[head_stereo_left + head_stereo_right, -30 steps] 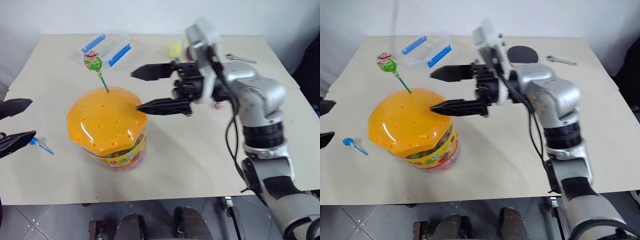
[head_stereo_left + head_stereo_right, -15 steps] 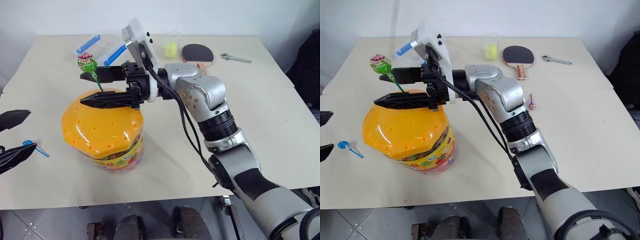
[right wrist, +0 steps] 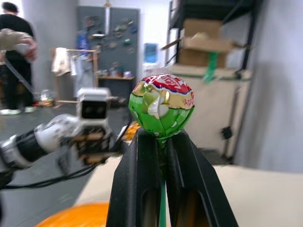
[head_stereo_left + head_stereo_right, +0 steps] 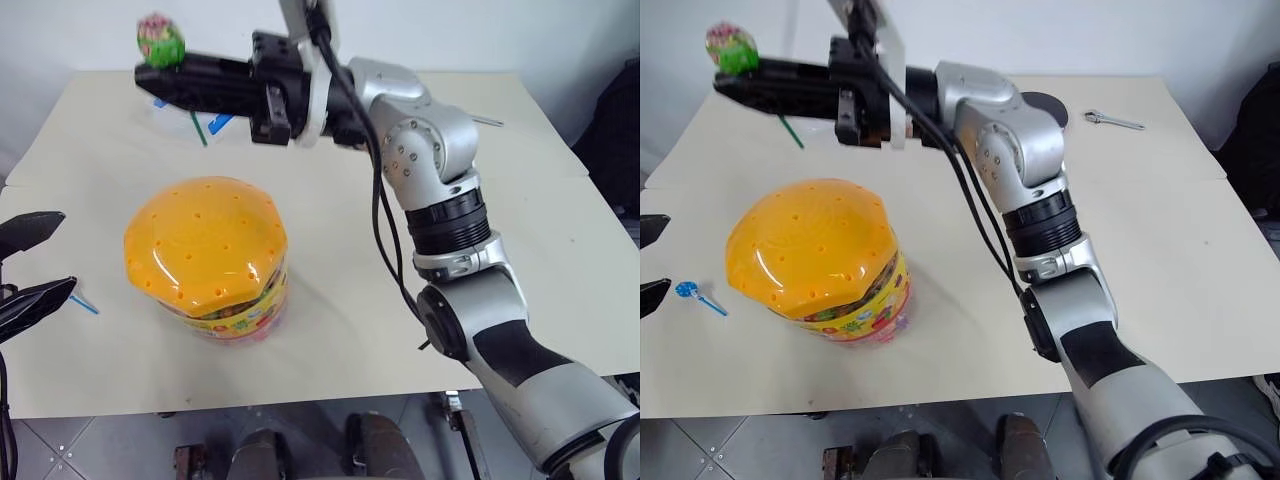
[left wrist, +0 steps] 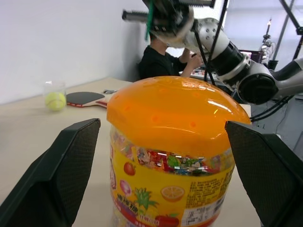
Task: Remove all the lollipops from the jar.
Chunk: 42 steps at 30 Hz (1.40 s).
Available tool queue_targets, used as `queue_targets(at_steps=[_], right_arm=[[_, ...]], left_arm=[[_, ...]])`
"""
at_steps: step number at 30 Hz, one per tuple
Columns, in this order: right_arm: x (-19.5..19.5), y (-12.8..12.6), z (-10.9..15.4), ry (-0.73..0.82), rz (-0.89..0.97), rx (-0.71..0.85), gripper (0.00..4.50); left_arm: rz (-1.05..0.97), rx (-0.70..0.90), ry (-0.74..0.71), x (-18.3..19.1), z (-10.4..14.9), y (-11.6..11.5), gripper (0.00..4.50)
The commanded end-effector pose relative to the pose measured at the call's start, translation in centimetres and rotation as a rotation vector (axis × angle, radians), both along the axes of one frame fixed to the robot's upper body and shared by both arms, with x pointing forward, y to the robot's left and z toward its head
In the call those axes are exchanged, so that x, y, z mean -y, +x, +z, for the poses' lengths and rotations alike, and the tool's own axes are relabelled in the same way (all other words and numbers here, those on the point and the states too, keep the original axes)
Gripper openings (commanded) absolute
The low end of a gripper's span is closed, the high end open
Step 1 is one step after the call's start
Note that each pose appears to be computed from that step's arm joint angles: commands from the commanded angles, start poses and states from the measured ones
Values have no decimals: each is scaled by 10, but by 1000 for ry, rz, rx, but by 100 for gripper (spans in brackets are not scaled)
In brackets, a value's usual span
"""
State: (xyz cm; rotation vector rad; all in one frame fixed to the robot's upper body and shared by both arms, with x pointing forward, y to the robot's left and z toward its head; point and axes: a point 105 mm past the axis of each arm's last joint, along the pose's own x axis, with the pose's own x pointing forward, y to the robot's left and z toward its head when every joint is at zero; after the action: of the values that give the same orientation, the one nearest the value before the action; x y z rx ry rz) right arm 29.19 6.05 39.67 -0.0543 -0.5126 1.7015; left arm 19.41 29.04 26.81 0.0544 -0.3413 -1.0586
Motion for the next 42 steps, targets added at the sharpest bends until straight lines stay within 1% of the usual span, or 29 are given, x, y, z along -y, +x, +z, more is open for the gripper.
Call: queue_targets(at_steps=[1,3,5,6,8,9,10,12,14,18,20,24,26,28,30,32,33,34,38,39,42], right_arm=[[21,23,24,65,-154,49,5],[34,43,20,39,-249,45,5],[45,53,17,19,-303,48,5],[60,63,10,-17,-371,40,5],[105,87,-16,-131,-553,-11,5],[134,102,-39,-231,-684,-62,5],[153,109,-54,-297,-766,-97,5],[206,120,-91,-433,-967,-196,5],[251,115,-119,-533,-1092,-287,5],[315,92,-160,-657,-1247,-447,5],[334,82,-177,-683,-1295,-529,5],[354,75,-206,-687,-1365,-634,5],[355,74,-211,-674,-1369,-645,59],[353,73,-210,-650,-1358,-645,115],[350,71,-208,-635,-1339,-643,182],[356,67,-208,-641,-1348,-642,247],[360,66,-207,-641,-1356,-641,292],[362,65,-207,-640,-1361,-639,313],[356,55,-191,-609,-1268,-597,439],[351,54,-187,-595,-1237,-587,445],[320,43,-170,-523,-1061,-497,445]], left_arm=[[-2,25,23,-1,7,2,450],[-7,26,23,-2,8,3,450],[-9,26,24,-2,8,4,450],[-10,24,26,-3,8,4,450],[-17,16,32,-4,8,4,450],[-19,13,33,-5,8,3,450],[-20,12,33,-6,8,3,450],[-15,1,38,-8,7,2,450],[-15,-11,32,-10,7,0,450],[-3,-38,38,-14,4,0,450],[-3,-46,38,-14,2,1,450],[-13,-58,27,-10,-2,4,450],[-14,-60,27,-10,-3,5,450],[-12,-63,30,-10,-3,5,450],[-10,-63,32,-11,-2,4,450],[-3,-62,37,-13,-1,2,450],[1,-63,39,-13,-1,2,450],[3,-64,40,-14,-1,1,450],[25,-76,40,-15,-3,1,450],[36,-84,42,-16,-5,1,450],[144,-115,33,-24,-9,7,450]])
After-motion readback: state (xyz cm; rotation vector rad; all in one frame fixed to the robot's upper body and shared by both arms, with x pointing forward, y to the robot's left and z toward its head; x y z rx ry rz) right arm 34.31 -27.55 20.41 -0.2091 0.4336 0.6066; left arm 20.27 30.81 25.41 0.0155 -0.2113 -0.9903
